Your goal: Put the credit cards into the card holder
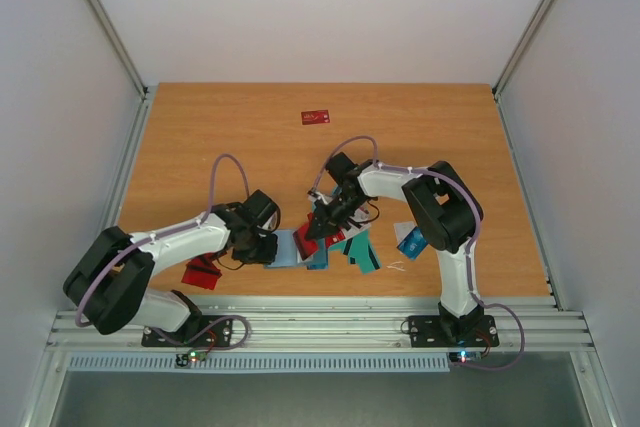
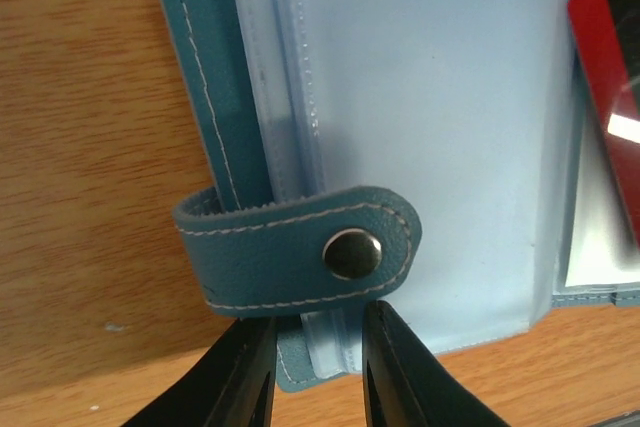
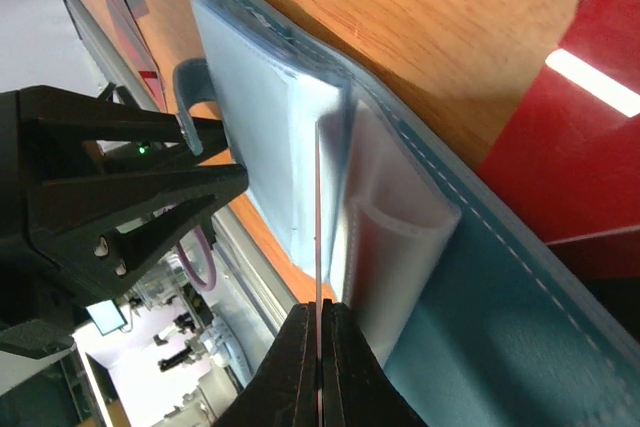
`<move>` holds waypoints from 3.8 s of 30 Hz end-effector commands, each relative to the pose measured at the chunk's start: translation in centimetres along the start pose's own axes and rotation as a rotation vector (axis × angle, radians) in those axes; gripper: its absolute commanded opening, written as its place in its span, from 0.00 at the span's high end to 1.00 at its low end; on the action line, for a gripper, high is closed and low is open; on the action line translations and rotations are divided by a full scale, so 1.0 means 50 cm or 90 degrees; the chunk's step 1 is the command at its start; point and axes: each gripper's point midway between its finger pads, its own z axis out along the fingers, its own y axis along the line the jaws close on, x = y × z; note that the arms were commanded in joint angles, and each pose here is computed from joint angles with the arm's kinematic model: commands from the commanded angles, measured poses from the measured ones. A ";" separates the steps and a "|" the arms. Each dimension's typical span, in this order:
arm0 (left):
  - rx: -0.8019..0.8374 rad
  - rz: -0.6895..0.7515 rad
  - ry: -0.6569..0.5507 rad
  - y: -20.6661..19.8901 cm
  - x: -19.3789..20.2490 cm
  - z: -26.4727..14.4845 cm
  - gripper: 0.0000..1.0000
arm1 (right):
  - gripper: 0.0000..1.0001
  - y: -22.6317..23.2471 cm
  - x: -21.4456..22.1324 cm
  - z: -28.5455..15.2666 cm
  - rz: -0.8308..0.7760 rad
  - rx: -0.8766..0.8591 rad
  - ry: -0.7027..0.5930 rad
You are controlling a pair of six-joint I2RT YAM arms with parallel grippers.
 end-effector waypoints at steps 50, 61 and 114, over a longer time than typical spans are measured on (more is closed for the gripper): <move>0.070 0.027 0.046 -0.032 0.033 0.021 0.74 | 0.99 -0.017 -0.028 0.049 0.029 -0.024 -0.010; 0.075 0.029 0.051 -0.034 0.036 0.017 0.74 | 0.99 -0.015 -0.023 0.038 -0.023 0.005 -0.008; 0.064 0.005 0.038 -0.026 0.032 0.023 0.75 | 0.61 0.010 -0.005 0.019 -0.057 0.065 -0.023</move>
